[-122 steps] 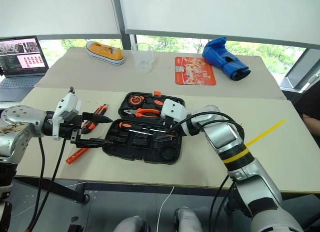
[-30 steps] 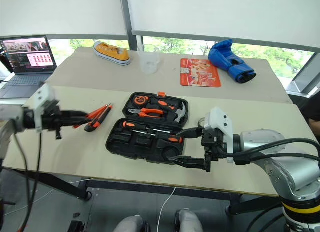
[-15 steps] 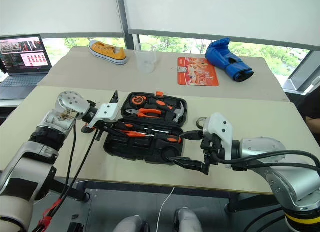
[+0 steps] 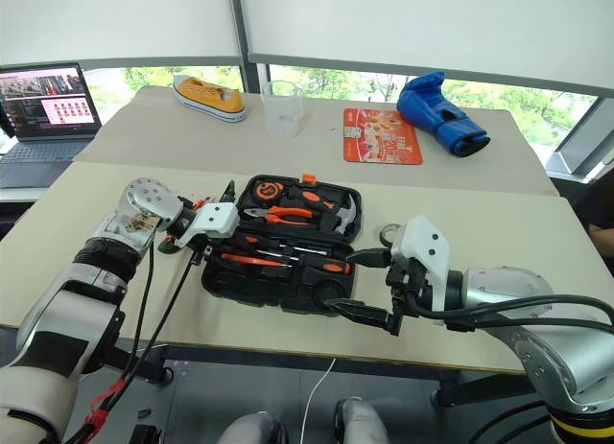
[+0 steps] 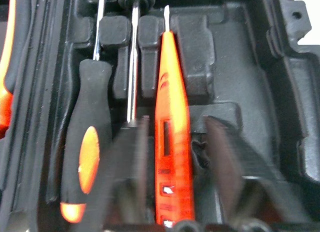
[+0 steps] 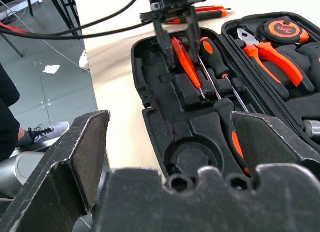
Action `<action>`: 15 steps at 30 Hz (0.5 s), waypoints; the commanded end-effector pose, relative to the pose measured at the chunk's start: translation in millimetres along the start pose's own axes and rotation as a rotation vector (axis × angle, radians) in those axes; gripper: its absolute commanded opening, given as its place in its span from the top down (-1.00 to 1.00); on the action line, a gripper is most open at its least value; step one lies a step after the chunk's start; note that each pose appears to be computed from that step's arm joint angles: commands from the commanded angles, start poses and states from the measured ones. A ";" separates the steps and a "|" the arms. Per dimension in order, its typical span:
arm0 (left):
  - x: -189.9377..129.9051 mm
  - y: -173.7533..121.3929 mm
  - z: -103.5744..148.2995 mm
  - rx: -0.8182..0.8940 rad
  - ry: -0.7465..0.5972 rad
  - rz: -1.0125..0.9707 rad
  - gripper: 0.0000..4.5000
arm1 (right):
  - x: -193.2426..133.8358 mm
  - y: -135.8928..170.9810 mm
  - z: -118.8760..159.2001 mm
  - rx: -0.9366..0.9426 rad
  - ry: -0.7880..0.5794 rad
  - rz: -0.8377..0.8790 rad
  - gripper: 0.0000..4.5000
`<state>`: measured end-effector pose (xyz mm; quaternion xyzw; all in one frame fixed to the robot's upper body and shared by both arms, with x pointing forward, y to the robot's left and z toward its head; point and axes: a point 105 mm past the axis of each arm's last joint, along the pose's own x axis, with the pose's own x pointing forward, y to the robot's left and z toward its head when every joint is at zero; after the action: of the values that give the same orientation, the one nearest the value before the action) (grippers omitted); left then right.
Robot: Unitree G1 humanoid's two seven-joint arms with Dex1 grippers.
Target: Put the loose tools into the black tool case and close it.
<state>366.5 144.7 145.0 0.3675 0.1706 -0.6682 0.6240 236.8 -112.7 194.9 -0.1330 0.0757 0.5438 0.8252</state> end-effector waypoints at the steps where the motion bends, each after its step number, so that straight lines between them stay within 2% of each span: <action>1: -21.7 9.3 14.5 0.007 -0.045 0.068 -0.43 | -1.1 0.8 8.6 -0.039 -0.024 0.002 -1.00; 3: -25.0 9.9 16.9 -0.016 -0.084 0.084 -0.43 | -0.5 0.4 8.2 -0.037 -0.025 0.004 -1.00; 6: -28.1 10.2 20.1 -0.054 -0.179 0.119 -0.10 | 2.5 0.7 7.9 -0.033 -0.030 0.009 -1.00; 12: -22.3 12.0 18.8 -0.275 -0.347 0.161 0.94 | 5.5 1.5 6.5 -0.031 -0.027 0.019 -1.00; 15: -11.0 10.4 10.5 -0.306 -0.334 0.184 0.97 | 6.0 1.7 7.2 -0.023 -0.033 0.025 -1.00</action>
<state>371.0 146.0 154.1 0.1604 0.1488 -0.6325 0.7430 238.1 -107.6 189.6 -0.1248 0.0855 0.5539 0.8187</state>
